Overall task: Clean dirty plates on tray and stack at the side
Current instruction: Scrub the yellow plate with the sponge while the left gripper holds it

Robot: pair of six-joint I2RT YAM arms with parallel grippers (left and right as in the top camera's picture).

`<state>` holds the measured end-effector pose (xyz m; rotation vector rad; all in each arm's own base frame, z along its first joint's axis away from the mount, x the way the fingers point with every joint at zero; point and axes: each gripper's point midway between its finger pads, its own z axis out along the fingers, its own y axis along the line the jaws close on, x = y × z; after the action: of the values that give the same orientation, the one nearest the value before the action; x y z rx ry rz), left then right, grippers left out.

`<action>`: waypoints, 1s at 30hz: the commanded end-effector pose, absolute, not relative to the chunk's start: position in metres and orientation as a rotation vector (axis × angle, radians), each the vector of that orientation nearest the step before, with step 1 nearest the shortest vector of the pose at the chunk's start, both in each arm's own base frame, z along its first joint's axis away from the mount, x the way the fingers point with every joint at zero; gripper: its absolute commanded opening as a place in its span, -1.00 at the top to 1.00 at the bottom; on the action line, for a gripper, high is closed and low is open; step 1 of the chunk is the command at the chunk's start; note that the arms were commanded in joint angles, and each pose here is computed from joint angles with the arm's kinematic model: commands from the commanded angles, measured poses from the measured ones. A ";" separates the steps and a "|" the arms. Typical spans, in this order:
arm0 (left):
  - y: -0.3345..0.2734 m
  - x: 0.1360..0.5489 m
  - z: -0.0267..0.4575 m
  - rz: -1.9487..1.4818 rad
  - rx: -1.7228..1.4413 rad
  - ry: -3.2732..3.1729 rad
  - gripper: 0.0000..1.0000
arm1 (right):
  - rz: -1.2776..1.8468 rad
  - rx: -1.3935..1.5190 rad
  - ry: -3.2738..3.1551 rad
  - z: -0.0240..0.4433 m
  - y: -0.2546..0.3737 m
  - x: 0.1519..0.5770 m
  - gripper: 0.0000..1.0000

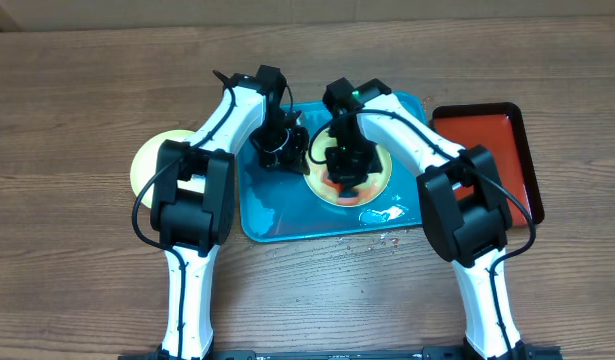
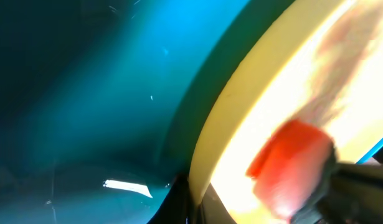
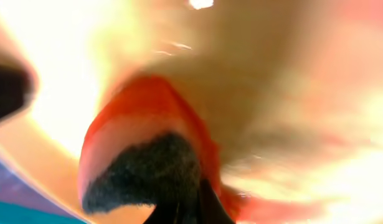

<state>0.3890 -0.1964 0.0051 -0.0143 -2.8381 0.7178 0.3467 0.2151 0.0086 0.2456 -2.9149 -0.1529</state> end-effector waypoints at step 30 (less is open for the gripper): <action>-0.193 0.384 -0.012 0.680 -0.041 -2.823 0.91 | -0.603 0.323 -3.066 0.000 0.281 0.398 0.93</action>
<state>0.3898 -0.1949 0.0049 -0.0023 -2.8337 0.7263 0.4398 0.2294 0.0112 0.2400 -3.2723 -0.3093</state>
